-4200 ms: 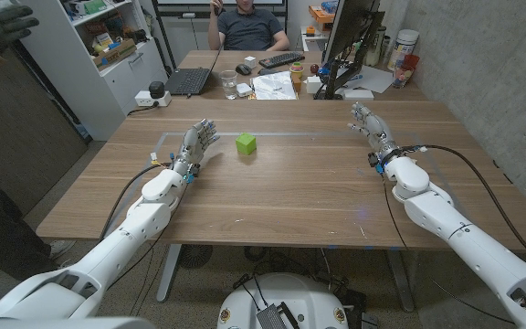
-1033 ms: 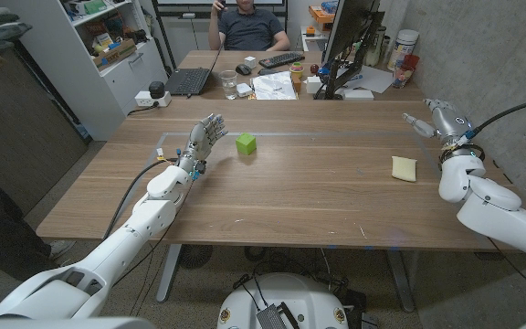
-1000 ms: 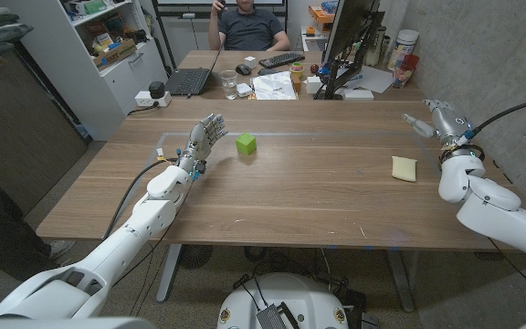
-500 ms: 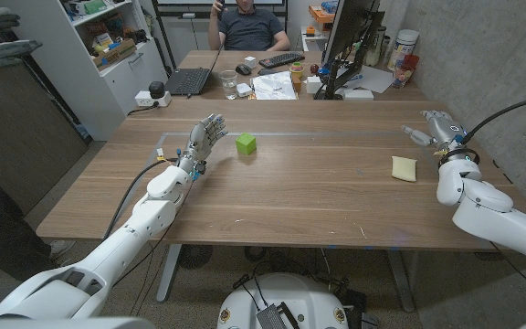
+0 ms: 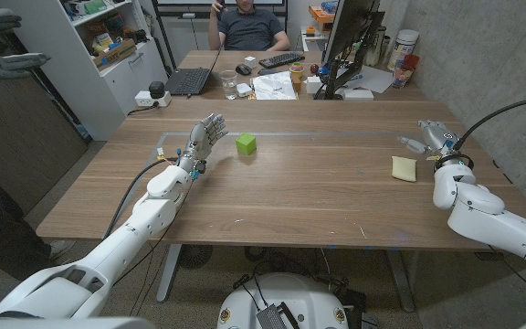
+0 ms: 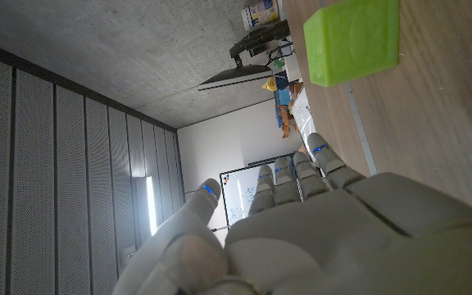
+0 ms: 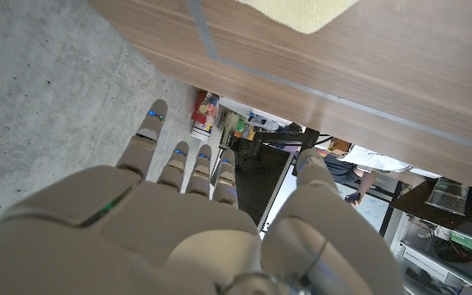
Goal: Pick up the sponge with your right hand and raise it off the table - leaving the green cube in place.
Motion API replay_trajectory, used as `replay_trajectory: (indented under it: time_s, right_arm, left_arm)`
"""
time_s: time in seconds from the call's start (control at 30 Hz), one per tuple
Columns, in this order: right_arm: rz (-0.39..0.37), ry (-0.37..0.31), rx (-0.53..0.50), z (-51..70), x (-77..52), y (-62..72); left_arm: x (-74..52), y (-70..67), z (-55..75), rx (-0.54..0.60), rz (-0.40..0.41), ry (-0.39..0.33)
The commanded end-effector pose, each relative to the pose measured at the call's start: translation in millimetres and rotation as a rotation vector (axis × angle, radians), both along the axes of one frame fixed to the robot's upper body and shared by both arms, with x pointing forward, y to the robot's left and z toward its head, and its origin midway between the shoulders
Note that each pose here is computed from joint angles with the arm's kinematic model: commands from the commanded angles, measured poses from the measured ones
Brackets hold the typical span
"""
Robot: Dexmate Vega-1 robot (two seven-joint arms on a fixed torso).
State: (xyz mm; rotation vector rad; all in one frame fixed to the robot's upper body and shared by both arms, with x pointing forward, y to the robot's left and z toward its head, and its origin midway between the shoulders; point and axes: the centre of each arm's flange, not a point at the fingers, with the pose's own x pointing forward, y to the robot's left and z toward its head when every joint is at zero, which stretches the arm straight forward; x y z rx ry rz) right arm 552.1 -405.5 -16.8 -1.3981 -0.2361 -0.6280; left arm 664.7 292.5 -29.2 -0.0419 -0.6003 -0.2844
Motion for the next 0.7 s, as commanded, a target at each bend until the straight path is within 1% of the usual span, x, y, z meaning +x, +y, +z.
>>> replay_trajectory:
  time_s: [0.03, 0.2, 0.23, 0.27, 0.43, 0.53, 0.57, 0.63, 0.7]
  right_arm:
    - [0.003, 0.052, -0.015, -13.2, 11.3, 8.7]
    - [0.005, 0.077, -0.014, -17.4, 15.1, 10.4]
    - [0.004, 0.107, 0.001, -19.1, 17.6, 10.4]
    - [-0.007, 0.109, -0.005, -20.1, 17.9, 10.9]
    - [-0.007, 0.119, -0.009, -21.8, 18.2, 12.4]
    - [0.002, 0.158, -0.001, -23.5, 19.9, 13.1]
    - [-0.005, 0.16, -0.003, -24.2, 19.9, 13.9]
    - [-0.001, 0.194, 0.004, -24.5, 21.0, 14.3]
    - [-0.001, 0.191, -0.002, -26.4, 20.7, 14.8]
  left_arm:
    - [3.3, 1.9, -1.1, 0.0, 0.004, 0.006]
    - [4.9, 2.3, -0.9, 0.0, 0.003, 0.007]
    - [5.5, 2.4, -0.8, 0.001, 0.003, 0.008]
    - [5.7, 2.3, -0.7, 0.001, 0.005, 0.008]
    - [6.7, 2.0, -0.3, 0.003, 0.002, 0.008]
    - [6.5, 2.3, -0.3, 0.005, -0.001, 0.006]
    - [6.5, 2.5, -0.3, 0.007, -0.001, 0.009]
    - [6.3, 2.9, -0.8, 0.005, -0.002, 0.011]
    - [5.8, 3.4, -0.8, 0.005, -0.001, 0.008]
